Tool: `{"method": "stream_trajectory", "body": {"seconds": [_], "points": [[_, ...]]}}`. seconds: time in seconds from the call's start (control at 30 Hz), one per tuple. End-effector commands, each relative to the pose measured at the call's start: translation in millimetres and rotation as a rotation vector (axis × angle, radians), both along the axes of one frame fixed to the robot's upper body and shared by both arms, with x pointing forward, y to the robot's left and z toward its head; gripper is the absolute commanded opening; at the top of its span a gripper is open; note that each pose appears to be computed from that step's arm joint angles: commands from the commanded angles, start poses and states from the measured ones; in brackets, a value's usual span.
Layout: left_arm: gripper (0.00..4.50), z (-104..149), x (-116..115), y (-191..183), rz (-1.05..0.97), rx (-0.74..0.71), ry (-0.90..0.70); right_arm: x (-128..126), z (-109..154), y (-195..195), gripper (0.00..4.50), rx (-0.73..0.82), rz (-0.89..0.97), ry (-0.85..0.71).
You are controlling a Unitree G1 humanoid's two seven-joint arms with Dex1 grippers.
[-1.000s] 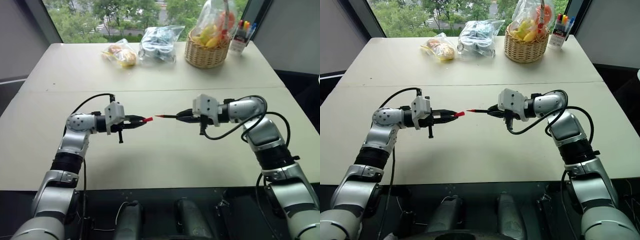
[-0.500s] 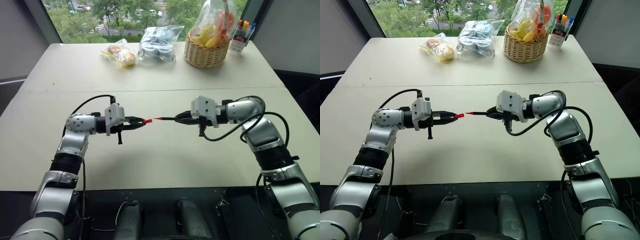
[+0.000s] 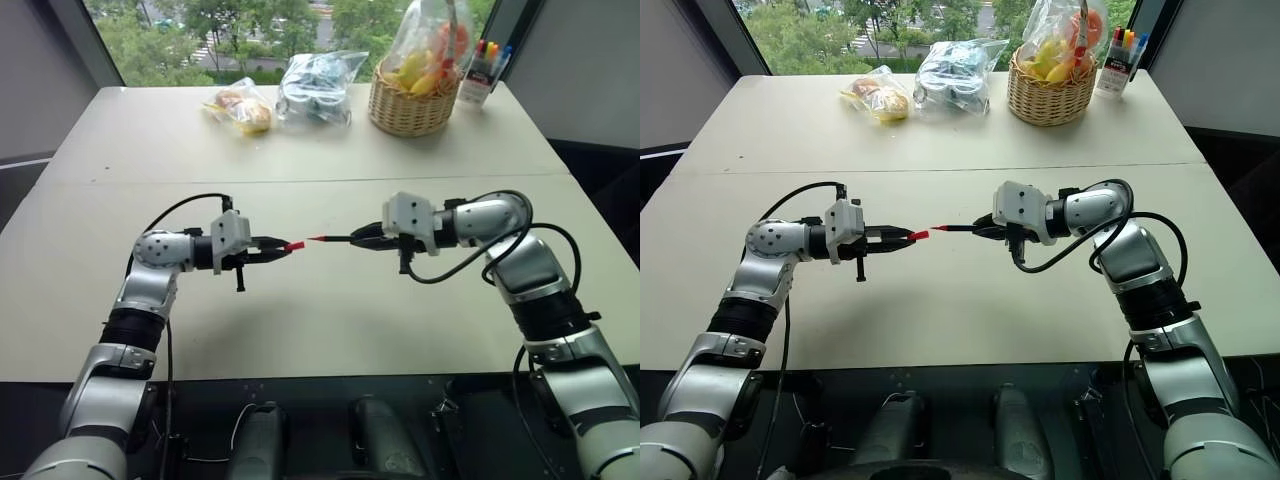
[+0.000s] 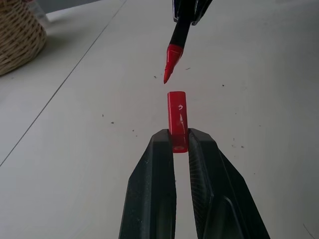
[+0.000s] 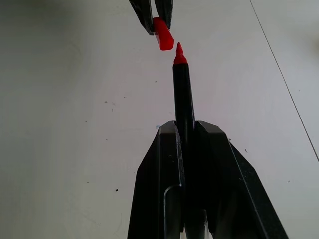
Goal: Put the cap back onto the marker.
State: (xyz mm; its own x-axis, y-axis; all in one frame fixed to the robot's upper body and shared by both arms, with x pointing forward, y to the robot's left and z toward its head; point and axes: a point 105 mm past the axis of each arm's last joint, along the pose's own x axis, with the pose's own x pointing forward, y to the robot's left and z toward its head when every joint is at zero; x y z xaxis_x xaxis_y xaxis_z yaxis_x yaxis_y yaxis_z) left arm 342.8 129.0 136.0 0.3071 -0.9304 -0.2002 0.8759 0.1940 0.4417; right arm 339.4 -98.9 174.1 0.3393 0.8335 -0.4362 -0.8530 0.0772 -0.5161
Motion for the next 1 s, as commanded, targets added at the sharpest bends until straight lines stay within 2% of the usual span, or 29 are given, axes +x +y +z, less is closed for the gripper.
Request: {"method": "stream_trajectory", "body": {"seconds": [0.03,1.0], "points": [[0.0,9,1,1,0.003,0.002,-0.037,-2,13,2,0.03,0.001,0.023,-0.049],[0.0,19,3,-10,-0.011,-0.028,-0.051,-5,8,8,0.03,0.006,0.04,-0.036]]}}
